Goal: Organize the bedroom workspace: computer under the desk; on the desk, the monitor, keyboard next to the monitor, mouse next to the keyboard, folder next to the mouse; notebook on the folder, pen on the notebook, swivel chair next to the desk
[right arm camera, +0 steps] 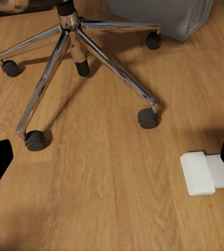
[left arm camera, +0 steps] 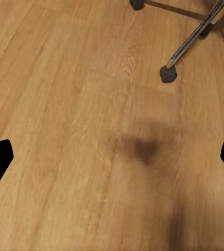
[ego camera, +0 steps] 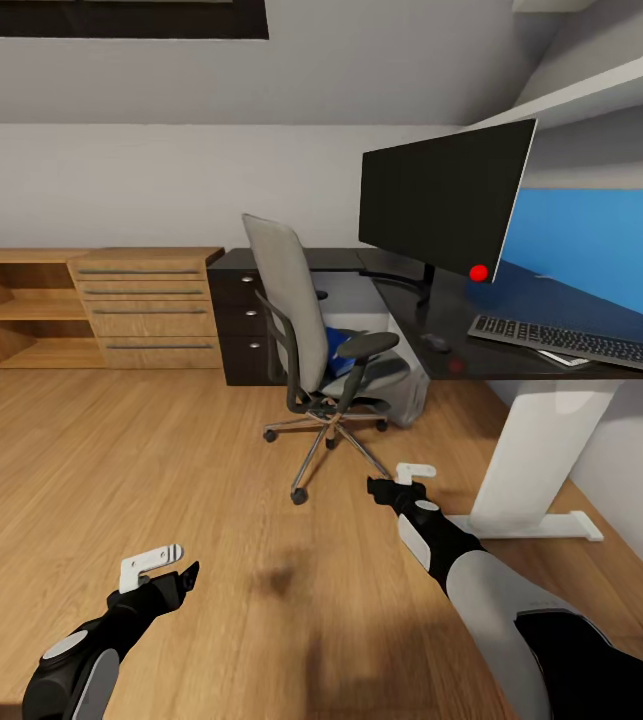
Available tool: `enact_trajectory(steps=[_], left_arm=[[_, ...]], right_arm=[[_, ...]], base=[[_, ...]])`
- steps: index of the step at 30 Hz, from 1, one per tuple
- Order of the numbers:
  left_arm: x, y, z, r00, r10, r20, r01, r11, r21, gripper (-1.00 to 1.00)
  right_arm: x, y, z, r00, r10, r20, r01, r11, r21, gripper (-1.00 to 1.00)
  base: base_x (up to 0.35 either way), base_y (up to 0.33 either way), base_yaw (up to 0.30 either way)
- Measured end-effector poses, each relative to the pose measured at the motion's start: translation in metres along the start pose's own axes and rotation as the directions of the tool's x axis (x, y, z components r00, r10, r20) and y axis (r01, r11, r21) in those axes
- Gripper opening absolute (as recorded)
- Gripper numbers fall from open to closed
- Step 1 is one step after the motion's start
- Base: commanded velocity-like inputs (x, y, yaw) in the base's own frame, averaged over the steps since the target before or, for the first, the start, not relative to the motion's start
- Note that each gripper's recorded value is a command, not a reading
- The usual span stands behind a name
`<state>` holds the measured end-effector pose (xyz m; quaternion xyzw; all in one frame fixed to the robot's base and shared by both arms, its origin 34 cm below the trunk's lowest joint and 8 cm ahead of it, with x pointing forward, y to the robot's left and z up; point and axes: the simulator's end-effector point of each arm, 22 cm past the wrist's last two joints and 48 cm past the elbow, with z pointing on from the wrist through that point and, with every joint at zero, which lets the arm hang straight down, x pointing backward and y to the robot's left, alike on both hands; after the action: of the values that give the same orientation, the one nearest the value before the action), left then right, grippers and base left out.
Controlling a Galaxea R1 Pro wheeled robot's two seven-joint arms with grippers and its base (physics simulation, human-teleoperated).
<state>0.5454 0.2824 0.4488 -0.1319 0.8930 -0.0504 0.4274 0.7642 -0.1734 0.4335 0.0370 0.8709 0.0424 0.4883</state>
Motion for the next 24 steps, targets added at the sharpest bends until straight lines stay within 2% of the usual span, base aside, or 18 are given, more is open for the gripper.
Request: enact_trajectory(steps=[11,24], left_arm=[[-0.004,-0.001,-0.003,1.000,0.000,0.011,0.000,1.000,0.003,1.00],[-0.013,-0.003,-0.008,0.999,-0.001,0.034,0.000,1.000,0.009,1.00]], right_arm=[[-0.007,0.000,-0.003,1.000,0.000,0.014,0.000,1.000,-0.001,1.00],[-0.020,0.002,-0.010,0.999,-0.002,0.036,0.002,1.000,-0.004,1.00]], base=[[0.017,0.000,0.000],[0.284,0.000,0.000]])
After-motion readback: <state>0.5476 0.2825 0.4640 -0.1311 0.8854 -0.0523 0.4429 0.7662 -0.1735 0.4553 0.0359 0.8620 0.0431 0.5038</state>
